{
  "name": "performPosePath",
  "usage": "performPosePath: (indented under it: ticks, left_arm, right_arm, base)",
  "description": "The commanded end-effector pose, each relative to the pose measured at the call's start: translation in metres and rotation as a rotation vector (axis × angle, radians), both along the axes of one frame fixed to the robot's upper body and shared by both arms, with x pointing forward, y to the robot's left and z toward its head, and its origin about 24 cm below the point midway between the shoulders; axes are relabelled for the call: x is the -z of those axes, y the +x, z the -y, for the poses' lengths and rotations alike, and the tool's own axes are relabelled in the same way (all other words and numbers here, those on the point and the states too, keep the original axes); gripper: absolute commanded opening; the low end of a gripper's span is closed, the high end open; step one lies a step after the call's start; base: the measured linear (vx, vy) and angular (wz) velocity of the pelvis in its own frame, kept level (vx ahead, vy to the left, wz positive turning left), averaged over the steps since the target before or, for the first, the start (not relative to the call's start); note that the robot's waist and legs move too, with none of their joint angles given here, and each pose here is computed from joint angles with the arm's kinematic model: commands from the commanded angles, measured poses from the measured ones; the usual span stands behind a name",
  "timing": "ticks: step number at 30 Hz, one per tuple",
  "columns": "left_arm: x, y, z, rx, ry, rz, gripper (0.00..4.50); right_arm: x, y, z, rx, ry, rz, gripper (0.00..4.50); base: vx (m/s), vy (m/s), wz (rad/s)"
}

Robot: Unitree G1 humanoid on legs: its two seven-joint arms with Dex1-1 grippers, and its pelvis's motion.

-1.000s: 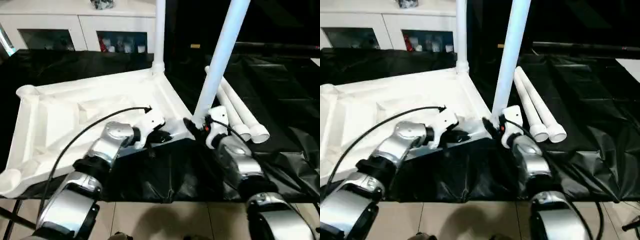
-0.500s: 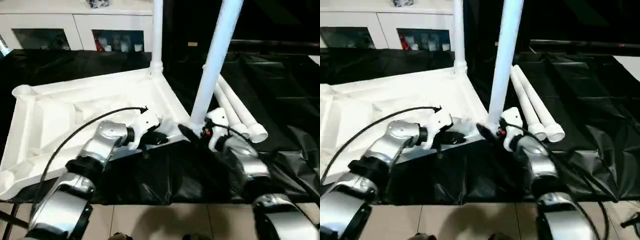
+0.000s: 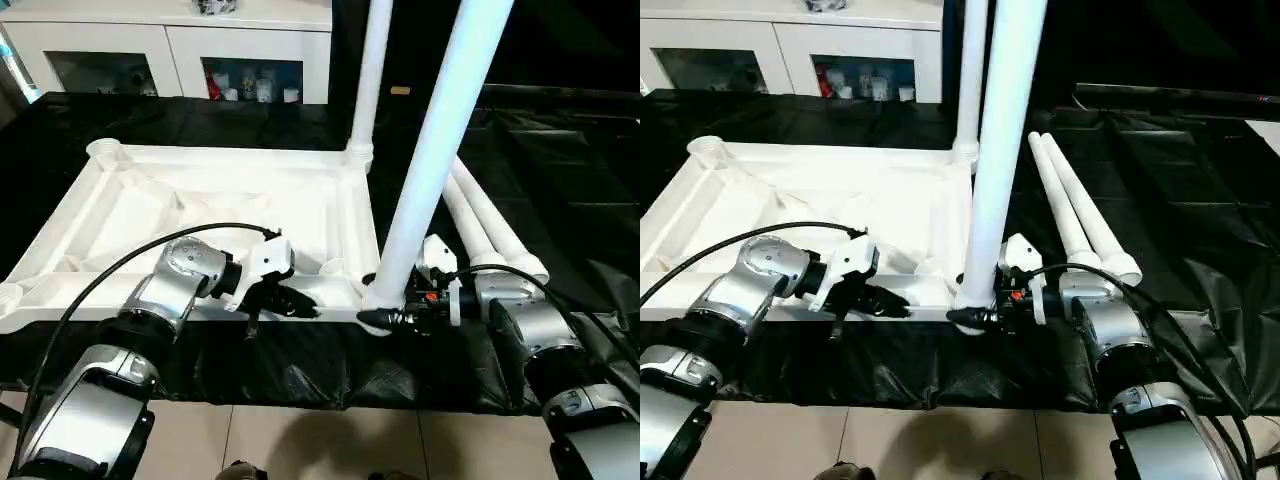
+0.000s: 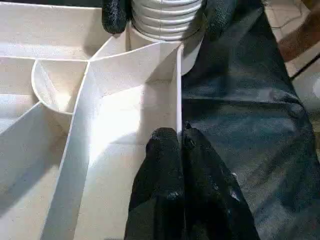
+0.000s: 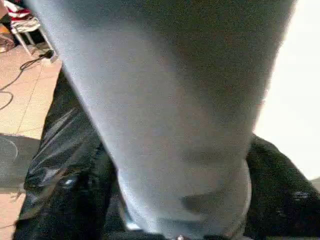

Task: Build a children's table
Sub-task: Rotate leg to tighten

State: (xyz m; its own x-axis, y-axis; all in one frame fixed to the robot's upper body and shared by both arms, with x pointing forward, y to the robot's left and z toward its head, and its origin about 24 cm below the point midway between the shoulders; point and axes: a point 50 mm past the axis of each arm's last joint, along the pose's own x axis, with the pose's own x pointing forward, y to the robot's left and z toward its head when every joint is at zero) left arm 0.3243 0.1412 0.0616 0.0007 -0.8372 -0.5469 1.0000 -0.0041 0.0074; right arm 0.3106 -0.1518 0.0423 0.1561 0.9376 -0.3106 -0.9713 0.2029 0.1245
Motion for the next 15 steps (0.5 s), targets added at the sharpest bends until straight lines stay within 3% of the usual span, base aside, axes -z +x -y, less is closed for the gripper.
performPosePath:
  ticks: [1,6,15]
  left_arm:
    - [-0.004,0.002,0.006,0.039,0.005,0.018,0.00]
    - [-0.005,0.004,0.005,0.017,-0.001,0.020,0.00]
    - [-0.008,0.030,0.031,-0.388,-0.086,0.117,0.00]
  right_arm:
    - [0.001,-0.003,-0.006,-0.052,-0.010,-0.016,3.15]
    - [0.005,-0.008,-0.011,-0.068,0.004,-0.038,2.85]
    - [0.022,0.023,-0.023,0.588,0.020,0.025,2.75]
  base:
    - [0.000,0.000,0.00]
    - [0.000,0.000,0.00]
    - [0.000,0.000,0.00]
